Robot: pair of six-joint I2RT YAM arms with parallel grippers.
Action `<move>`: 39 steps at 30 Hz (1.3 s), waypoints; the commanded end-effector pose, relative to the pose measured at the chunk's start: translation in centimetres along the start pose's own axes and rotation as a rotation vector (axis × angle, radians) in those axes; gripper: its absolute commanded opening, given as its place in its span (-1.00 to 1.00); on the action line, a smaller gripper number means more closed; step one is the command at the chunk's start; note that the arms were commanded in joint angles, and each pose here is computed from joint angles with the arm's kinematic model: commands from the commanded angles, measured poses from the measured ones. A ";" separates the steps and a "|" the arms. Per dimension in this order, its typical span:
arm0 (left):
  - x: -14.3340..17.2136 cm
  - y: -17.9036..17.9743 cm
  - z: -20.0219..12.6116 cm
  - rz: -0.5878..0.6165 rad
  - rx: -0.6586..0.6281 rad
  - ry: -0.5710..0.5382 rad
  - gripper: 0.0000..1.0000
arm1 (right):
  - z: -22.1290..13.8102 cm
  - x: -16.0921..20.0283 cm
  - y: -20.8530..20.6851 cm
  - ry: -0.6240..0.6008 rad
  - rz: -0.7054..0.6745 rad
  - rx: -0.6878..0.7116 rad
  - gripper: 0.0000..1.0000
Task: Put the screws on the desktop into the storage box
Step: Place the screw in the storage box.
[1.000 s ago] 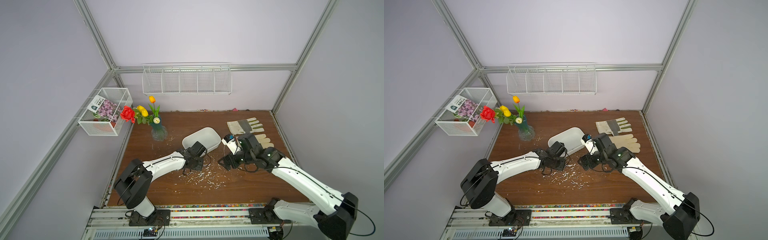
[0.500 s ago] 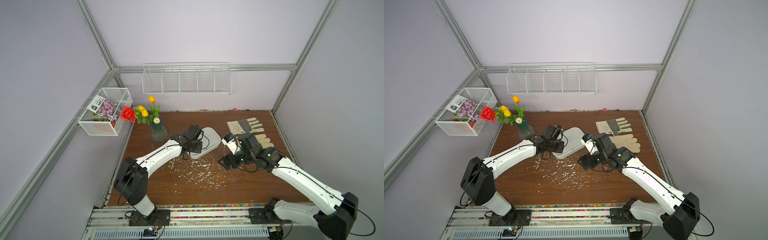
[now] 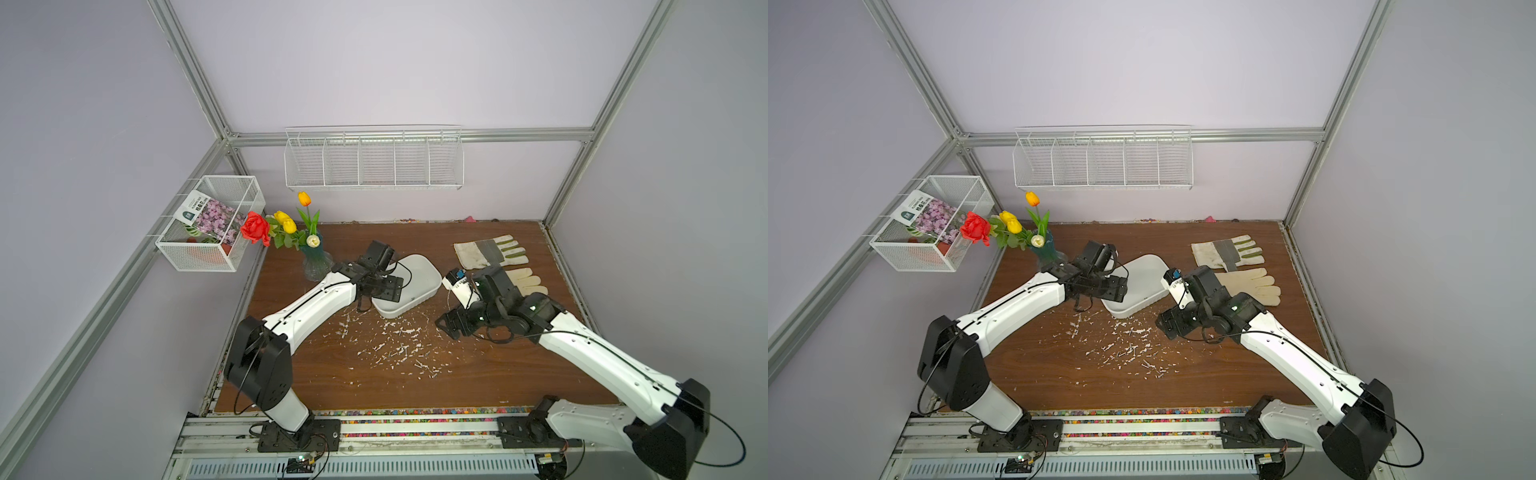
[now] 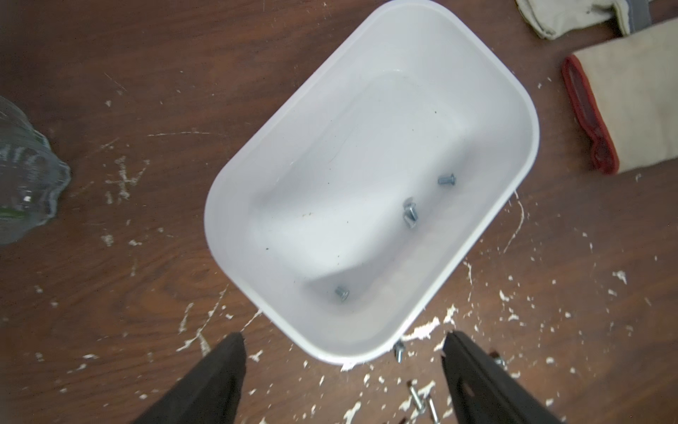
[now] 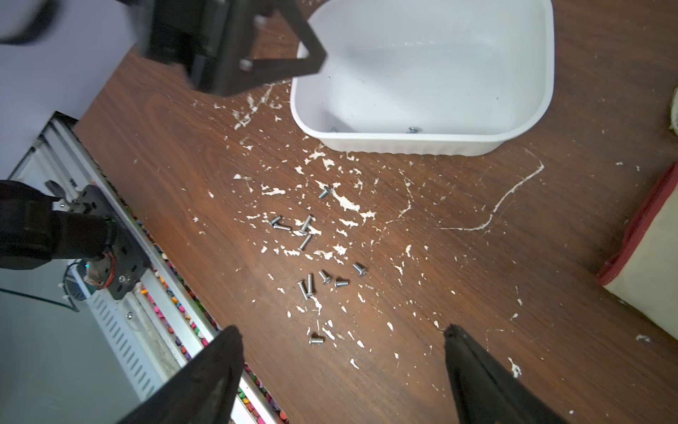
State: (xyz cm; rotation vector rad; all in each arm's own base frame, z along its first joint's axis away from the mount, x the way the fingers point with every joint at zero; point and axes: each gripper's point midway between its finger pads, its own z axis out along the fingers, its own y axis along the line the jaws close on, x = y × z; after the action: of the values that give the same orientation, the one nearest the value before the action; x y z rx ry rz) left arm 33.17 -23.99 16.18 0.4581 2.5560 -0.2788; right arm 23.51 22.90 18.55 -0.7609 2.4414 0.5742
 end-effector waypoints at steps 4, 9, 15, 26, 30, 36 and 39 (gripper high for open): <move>3.5 -0.1 -3.9 0.042 0.077 0.022 0.96 | 3.2 0.8 -1.7 0.066 0.037 0.093 0.72; 5.9 -1.7 -6.4 0.093 0.229 -0.016 1.00 | 6.0 1.6 -2.2 0.149 0.055 0.130 0.54; 7.2 -2.3 -9.2 0.121 0.313 -0.119 1.00 | 8.7 2.7 -2.5 0.207 0.059 0.162 0.26; 8.8 -2.6 -9.7 0.138 0.364 -0.159 1.00 | 12.3 5.8 -1.2 0.311 0.064 0.170 -0.04; 8.9 -2.7 -9.5 0.139 0.373 -0.153 1.00 | 13.1 6.8 -1.2 0.347 0.063 0.171 -0.09; 8.8 -2.3 -9.0 0.128 0.345 -0.155 1.00 | 13.8 7.7 -1.2 0.373 0.064 0.170 -0.20; 9.0 -2.4 -8.7 0.129 0.355 -0.145 0.99 | 13.9 8.0 -1.2 0.380 0.070 0.168 -0.21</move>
State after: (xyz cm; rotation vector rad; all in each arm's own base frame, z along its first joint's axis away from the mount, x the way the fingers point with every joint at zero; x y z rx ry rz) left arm 20.78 -21.25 19.46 0.6969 2.3293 -0.6969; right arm 23.73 26.19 3.63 -0.7815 2.8102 0.2678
